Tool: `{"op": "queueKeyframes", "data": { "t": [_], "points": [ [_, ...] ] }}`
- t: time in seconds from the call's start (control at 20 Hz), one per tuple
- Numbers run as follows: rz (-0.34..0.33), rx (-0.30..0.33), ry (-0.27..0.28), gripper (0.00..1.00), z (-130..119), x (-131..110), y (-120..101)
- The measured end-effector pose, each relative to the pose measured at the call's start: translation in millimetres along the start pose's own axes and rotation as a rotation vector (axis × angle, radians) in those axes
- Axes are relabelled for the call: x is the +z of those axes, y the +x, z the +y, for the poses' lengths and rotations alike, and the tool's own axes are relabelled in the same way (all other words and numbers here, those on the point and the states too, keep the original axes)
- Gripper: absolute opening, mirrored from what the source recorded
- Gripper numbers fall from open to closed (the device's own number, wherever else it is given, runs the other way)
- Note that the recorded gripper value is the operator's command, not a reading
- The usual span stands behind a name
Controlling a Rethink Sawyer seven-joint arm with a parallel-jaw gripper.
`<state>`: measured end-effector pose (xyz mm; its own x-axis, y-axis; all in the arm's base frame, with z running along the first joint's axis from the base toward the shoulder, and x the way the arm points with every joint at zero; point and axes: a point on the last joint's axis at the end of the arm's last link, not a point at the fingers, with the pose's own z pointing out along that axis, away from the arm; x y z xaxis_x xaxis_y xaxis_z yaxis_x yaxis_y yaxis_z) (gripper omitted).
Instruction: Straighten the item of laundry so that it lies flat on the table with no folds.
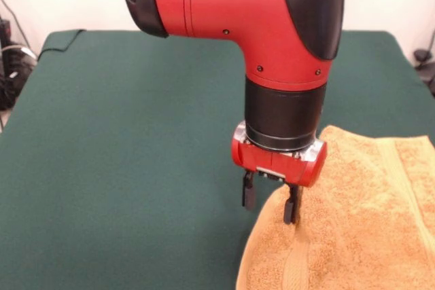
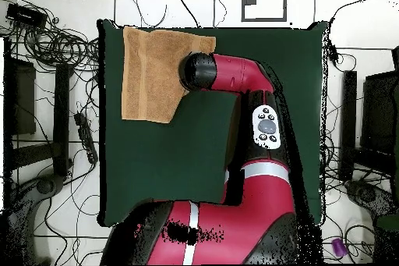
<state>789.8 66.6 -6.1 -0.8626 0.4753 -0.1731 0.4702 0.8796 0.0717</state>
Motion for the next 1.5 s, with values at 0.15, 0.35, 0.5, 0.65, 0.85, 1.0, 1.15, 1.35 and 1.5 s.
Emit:
{"op": "queueKeyframes", "data": {
  "t": [0.15,0.35,0.5,0.65,0.85,1.0,1.15,1.35,1.5],
  "points": [
    [-0.019,0.0,-0.008,1.0,1,3,-1],
    [-0.015,-0.001,-0.008,1.0,0,13,5],
    [-0.005,-0.001,-0.005,1.0,-2,19,10],
    [0.009,-0.002,0.0,1.0,-4,28,16],
    [0.024,-0.002,0.002,1.0,-4,37,24],
    [0.021,-0.003,-0.001,1.0,-3,39,24],
    [0.013,-0.003,-0.006,1.0,-2,39,24],
    [0.005,-0.004,-0.024,1.0,5,39,25],
    [0.0,-0.006,-0.034,1.0,10,40,26]
  ]
}}
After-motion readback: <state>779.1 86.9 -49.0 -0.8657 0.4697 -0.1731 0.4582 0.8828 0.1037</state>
